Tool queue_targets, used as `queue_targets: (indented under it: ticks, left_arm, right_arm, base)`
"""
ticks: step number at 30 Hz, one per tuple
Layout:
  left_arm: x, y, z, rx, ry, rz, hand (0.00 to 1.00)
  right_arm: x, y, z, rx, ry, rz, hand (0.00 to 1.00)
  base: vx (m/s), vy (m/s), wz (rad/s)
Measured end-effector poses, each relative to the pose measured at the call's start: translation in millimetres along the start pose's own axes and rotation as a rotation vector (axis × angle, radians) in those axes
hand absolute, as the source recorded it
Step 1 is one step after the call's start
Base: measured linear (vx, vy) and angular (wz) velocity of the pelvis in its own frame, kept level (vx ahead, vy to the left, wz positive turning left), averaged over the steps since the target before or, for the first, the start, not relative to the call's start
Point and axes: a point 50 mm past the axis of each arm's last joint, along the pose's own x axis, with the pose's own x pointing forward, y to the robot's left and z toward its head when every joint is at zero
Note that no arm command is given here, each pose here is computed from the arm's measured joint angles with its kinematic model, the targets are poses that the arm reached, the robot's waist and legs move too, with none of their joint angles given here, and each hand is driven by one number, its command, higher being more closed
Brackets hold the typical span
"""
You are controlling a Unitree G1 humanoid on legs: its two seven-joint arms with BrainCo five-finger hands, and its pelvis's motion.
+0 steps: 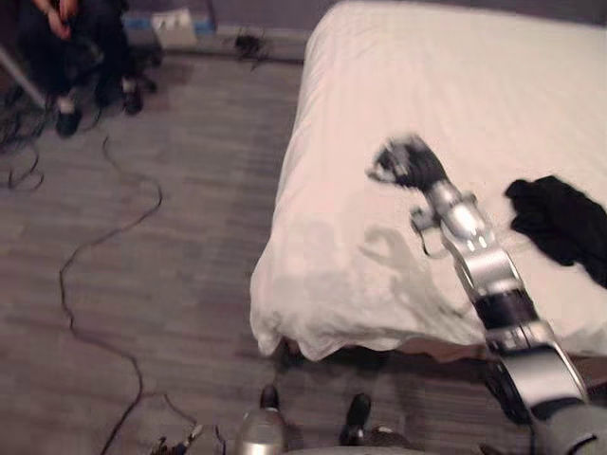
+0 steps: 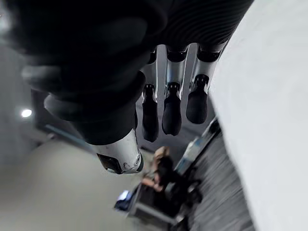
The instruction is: Tidy the bed and pick cloth on bed and put in laundry
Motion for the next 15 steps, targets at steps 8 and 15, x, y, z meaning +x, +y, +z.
queue_targets:
  ticks: [8, 15]
  left_arm:
    - [4, -82, 95, 0.039, -0.289, -0.217, 0.0]
    - [-9, -126, 140, 0.045, -0.426, -0.306, 0.0]
  right_arm:
    - [20, 46, -20, 0.069, 0.209, 0.129, 1.0]
    - [15, 67, -35, 0.151, 0.267, 0.133, 1.0]
  base:
    - [-0.13, 0.075, 0.23]
    - [-0.11, 0.047, -0.01]
